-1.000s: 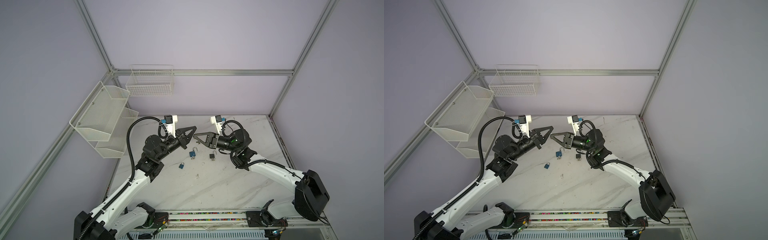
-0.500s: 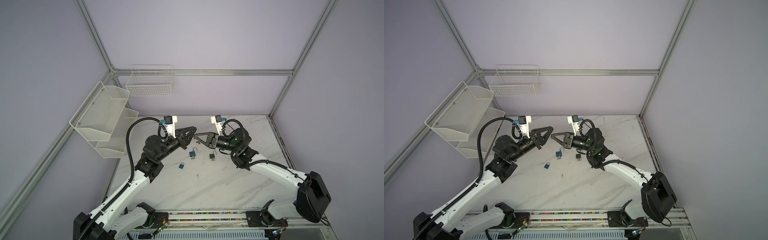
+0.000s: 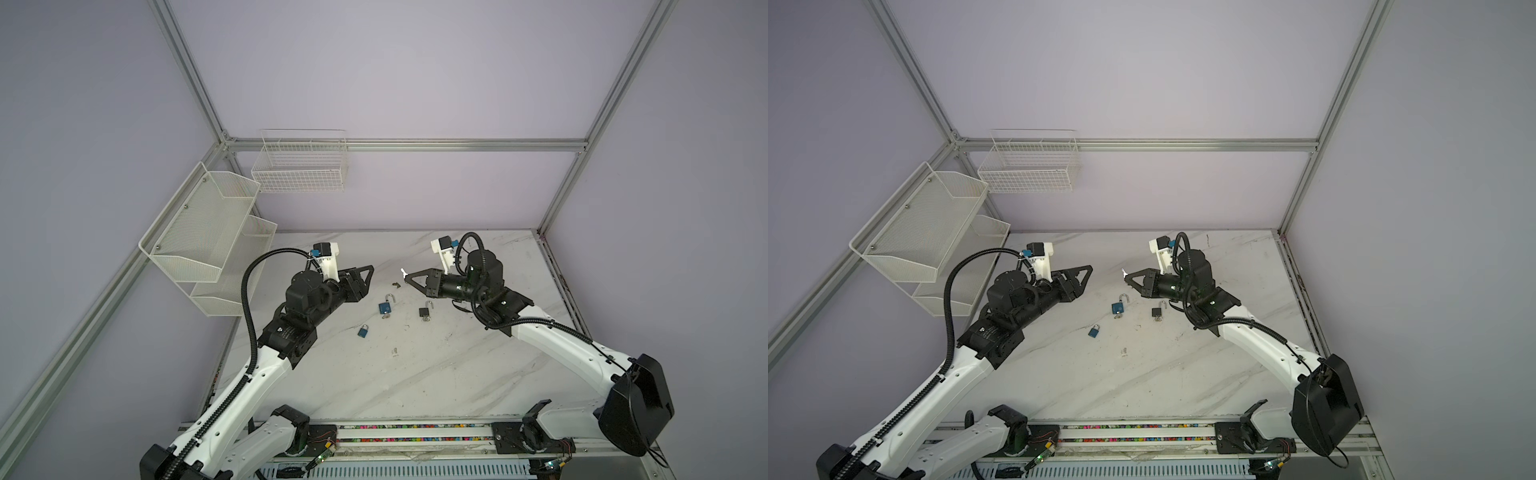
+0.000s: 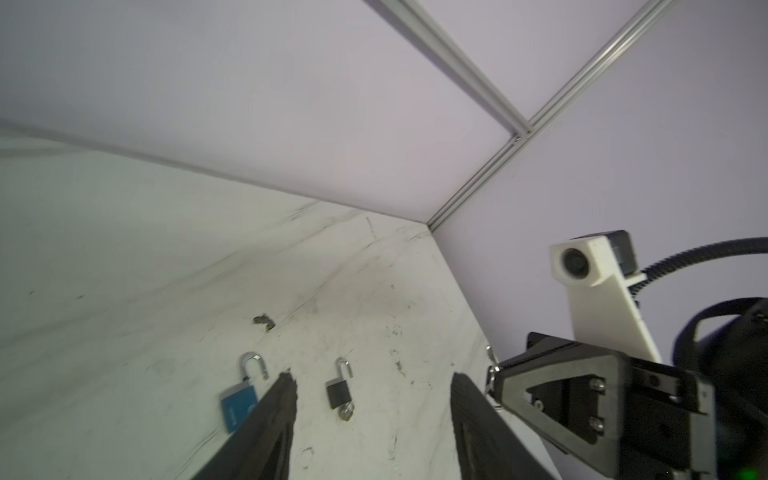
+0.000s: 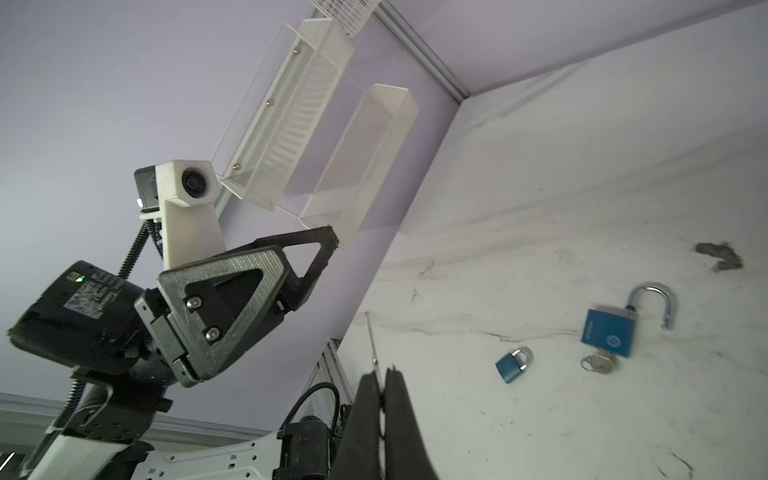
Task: Unlock with the key
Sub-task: 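Lower the open left gripper over the small blue padlock while the right gripper lowers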
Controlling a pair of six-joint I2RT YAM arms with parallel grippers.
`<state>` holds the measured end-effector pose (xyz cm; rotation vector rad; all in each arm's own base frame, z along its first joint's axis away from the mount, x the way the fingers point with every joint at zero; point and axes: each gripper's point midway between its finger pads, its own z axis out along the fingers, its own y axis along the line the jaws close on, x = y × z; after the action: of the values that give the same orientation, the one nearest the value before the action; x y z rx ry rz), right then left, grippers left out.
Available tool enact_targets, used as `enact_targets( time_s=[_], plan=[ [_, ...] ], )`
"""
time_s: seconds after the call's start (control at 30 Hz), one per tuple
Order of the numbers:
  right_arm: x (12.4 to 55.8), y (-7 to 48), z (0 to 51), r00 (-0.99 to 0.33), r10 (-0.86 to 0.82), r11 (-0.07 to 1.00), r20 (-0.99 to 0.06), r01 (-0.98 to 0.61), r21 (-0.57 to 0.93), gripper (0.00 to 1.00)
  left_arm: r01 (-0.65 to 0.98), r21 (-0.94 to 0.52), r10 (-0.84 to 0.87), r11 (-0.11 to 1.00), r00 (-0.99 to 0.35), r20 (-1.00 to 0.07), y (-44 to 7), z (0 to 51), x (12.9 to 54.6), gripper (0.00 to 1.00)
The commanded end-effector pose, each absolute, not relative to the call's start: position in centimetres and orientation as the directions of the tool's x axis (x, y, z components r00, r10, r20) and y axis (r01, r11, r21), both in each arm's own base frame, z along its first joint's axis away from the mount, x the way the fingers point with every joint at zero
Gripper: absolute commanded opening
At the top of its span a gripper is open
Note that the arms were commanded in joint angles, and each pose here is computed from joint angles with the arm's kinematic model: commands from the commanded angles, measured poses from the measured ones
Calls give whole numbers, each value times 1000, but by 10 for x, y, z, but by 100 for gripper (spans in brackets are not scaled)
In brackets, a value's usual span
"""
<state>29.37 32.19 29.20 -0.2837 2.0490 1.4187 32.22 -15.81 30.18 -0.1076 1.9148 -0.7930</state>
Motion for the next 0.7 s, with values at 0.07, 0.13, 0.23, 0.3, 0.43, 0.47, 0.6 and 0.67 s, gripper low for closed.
enact_targets(
  time_s=[0.07, 0.13, 0.23, 0.3, 0.43, 0.47, 0.6, 0.67],
  plan=[
    [289, 298, 240, -796, 87, 581, -598, -447, 680, 0, 25, -450, -326, 893, -654, -683, -134, 223, 323, 63],
    [287, 295, 236, -793, 81, 586, -604, -452, 672, 0, -4, -431, -314, 902, -690, -652, -134, 203, 325, 65],
    [287, 291, 232, -787, 90, 603, -611, -445, 662, 0, -43, -405, -302, 913, -737, -605, -134, 173, 327, 66],
    [287, 288, 227, -787, 87, 618, -611, -438, 653, 0, -63, -387, -292, 920, -768, -570, -135, 154, 328, 67],
    [283, 292, 222, -792, 62, 599, -607, -457, 658, 0, -69, -376, -272, 924, -810, -520, -141, 127, 329, 69],
    [283, 291, 219, -794, 61, 601, -605, -454, 658, 0, -52, -385, -262, 921, -817, -514, -145, 124, 330, 70],
    [284, 291, 214, -797, 51, 610, -602, -452, 651, 0, -54, -391, -259, 919, -830, -494, -148, 109, 331, 71],
    [284, 292, 211, -799, 47, 612, -600, -451, 649, 0, -56, -393, -261, 918, -831, -491, -149, 103, 331, 71]
  ],
)
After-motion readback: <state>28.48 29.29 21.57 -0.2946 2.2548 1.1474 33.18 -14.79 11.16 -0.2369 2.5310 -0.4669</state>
